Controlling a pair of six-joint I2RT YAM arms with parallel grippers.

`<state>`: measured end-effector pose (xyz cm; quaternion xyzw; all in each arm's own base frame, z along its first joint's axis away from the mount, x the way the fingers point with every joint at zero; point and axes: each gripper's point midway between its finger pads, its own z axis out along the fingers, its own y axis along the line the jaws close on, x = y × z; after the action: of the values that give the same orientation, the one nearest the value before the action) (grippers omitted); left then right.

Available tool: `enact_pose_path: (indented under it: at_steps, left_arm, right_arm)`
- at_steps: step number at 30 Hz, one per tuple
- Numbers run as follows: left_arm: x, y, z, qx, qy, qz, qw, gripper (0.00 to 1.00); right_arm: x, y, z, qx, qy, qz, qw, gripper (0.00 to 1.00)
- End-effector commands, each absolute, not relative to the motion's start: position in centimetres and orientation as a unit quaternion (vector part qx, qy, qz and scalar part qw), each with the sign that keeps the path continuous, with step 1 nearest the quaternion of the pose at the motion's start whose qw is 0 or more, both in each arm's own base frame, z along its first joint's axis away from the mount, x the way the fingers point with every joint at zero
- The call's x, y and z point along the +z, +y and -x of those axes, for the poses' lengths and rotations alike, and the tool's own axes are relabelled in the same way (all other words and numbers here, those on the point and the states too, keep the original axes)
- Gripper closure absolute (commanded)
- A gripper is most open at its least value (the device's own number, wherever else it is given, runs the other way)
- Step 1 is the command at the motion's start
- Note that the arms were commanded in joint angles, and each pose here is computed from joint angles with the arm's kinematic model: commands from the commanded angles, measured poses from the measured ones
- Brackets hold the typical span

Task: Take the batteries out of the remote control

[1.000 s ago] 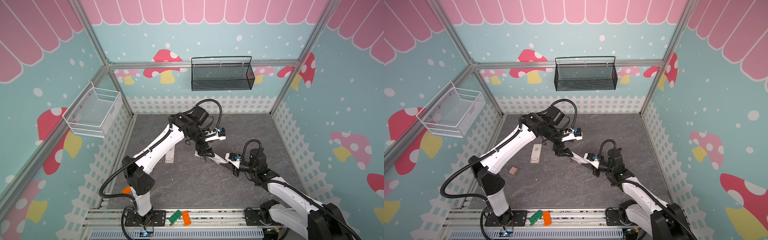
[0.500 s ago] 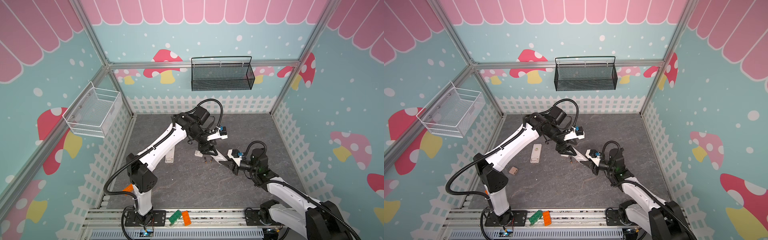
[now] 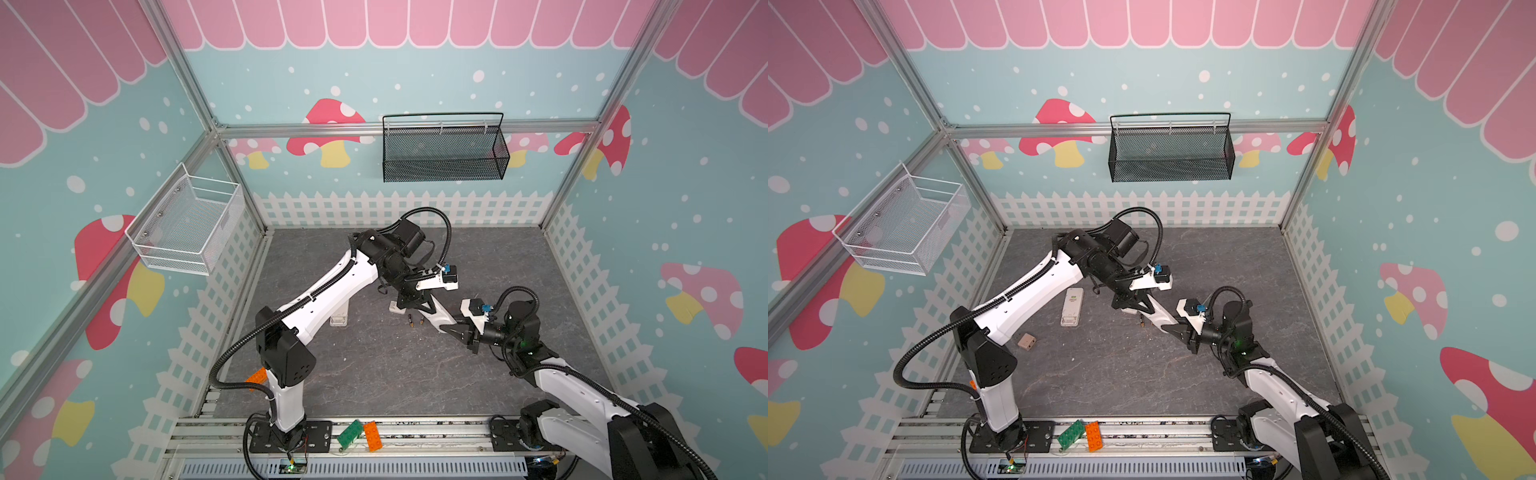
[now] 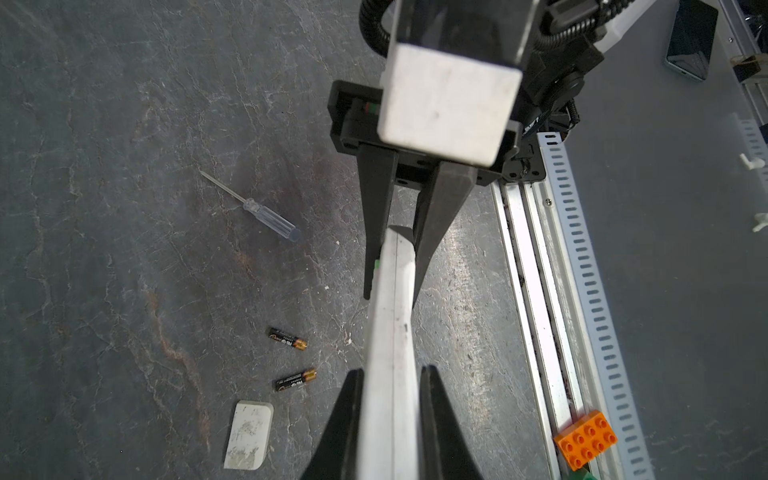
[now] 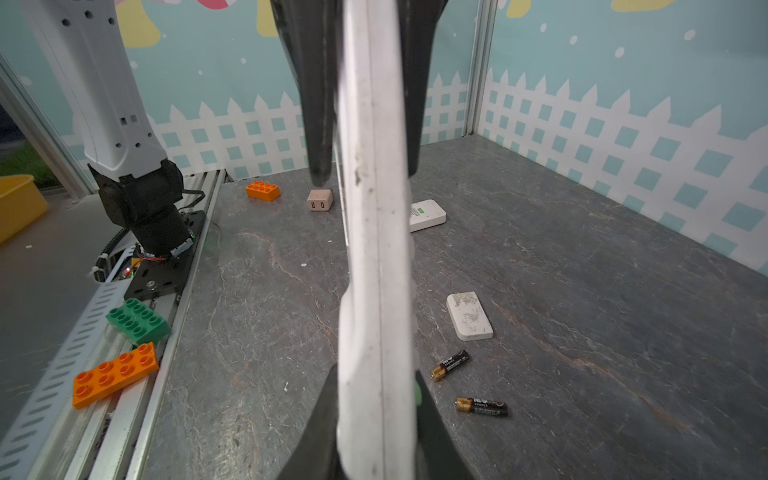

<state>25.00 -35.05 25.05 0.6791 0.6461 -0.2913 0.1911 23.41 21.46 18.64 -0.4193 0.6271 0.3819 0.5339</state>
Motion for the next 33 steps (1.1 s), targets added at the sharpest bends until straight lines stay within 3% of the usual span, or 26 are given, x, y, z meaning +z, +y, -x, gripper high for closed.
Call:
enact_pose_path:
  at_steps: [1, 4, 8, 14, 18, 24, 33]
  left_arm:
    - [25.5, -34.1, -27.3, -0.267, 0.691, -0.639, 0.208, 0.98]
    - [25.8, -33.4, -28.4, -0.263, 0.715, -0.608, 0.223, 1.00]
    - [26.2, -31.7, -31.6, -0.273, 0.766, -0.521, 0.259, 1.00]
    - [25.3, -29.0, -37.0, -0.301, 0.841, -0.340, 0.293, 1.00]
    - [23.9, -25.9, -40.1, -0.327, 0.865, -0.236, 0.299, 1.00]
    - [22.7, -22.6, -42.1, -0.401, 0.854, -0.149, 0.295, 1.00]
    - [20.5, -18.6, -43.9, -0.464, 0.834, -0.040, 0.298, 1.00]
  right_arm:
    - [20.3, 20.0, -25.1, 0.355, 0.639, 0.360, 0.579, 0.57]
    - [19.7, 18.5, -25.7, 0.336, 0.664, 0.304, 0.596, 0.35]
    - [20.3, 16.9, -26.8, 0.340, 0.686, 0.212, 0.607, 0.29]
    - [18.6, 15.7, -29.2, 0.368, 0.732, 0.085, 0.567, 0.33]
    - [18.7, 17.1, -31.7, 0.385, 0.745, 0.056, 0.542, 0.33]
    - [19.8, 21.9, -36.2, 0.440, 0.745, 0.073, 0.496, 0.35]
    - [16.5, 27.8, -41.9, 0.506, 0.760, 0.085, 0.400, 0.35]
